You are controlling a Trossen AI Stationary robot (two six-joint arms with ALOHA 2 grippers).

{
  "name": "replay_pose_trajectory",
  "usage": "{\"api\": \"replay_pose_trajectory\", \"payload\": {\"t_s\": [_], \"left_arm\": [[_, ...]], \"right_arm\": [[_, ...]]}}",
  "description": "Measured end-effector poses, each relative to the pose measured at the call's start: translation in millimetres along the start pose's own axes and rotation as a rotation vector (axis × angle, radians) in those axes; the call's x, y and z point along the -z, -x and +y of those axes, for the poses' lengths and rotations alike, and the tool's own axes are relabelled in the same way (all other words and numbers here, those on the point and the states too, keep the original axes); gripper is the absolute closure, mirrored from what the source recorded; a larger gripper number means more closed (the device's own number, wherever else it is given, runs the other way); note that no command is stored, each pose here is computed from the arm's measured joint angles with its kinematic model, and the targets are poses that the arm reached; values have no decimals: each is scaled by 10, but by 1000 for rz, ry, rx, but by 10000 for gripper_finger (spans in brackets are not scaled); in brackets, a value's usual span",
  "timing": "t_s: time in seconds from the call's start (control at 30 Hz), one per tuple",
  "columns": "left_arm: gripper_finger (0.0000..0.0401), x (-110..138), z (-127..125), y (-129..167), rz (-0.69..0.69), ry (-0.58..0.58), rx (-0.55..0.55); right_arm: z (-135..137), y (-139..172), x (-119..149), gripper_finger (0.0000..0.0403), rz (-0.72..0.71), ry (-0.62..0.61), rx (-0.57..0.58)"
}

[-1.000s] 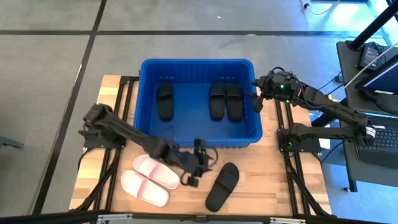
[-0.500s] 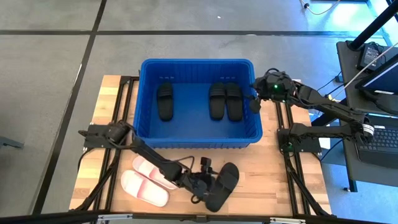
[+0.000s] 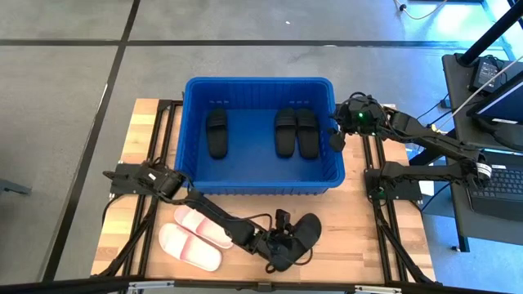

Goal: Pick and place slides into bin
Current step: Put the black slide into the organizer bin

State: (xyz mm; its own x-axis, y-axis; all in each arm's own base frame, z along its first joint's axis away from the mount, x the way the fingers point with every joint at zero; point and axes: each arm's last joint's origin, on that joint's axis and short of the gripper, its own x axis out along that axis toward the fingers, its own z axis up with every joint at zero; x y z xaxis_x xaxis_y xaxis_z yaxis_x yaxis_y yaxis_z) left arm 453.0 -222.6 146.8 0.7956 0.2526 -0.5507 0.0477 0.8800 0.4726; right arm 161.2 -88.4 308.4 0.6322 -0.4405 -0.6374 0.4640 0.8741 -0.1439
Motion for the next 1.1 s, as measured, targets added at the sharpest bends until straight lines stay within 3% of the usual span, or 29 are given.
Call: {"api": "replay_pose_trajectory", "payload": {"t_s": [0.17,0.8,1.1], "left_arm": [[218,32,9,-16,25,25,-37],[220,21,52,-59,7,67,0],[296,20,57,-66,5,70,26]], "right_arm": [[0,0,0,152,0,1,0],[0,0,0,152,0,7,0],[0,0,0,152,0,7,0]]}}
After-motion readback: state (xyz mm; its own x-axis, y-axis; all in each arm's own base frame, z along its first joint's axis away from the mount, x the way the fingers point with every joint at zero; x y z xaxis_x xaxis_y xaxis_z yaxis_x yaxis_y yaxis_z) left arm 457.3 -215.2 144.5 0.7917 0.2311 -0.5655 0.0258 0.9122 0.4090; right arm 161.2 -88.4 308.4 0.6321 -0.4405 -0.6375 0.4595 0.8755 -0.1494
